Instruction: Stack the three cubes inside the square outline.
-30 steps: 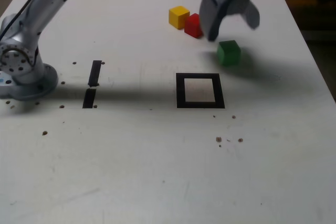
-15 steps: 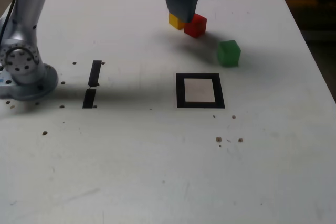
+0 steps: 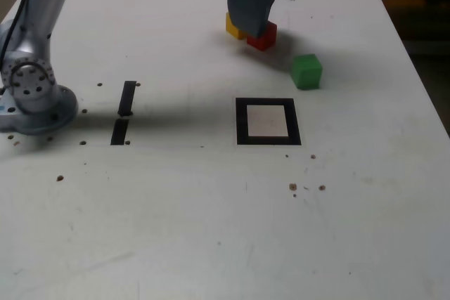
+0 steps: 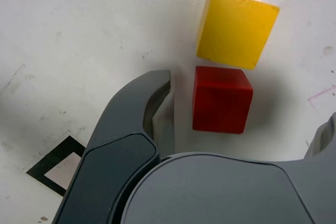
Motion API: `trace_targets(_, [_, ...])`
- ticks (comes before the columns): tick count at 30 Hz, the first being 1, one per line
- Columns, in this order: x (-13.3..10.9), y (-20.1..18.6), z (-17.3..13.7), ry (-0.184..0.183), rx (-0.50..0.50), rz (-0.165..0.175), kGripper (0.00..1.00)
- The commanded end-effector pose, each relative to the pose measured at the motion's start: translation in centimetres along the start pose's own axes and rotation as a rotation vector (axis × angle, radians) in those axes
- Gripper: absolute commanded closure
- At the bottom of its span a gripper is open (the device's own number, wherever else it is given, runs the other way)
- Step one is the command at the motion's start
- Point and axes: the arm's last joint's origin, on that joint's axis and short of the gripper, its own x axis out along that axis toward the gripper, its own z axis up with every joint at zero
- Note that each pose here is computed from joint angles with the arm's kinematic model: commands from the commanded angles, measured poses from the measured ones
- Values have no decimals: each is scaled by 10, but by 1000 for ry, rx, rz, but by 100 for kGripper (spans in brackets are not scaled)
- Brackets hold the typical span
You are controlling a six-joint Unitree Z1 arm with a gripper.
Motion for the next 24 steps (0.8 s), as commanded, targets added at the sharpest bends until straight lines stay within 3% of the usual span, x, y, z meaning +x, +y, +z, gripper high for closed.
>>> trace_targets(1, [3, 2, 3, 15, -4, 0, 3])
trace_targets(9, [15, 1, 10, 47, -14, 2, 10])
trace_targets(17, [28, -4, 21, 43, -24, -46, 19])
trace_targets(24, [26, 0, 22, 75, -46, -40, 36])
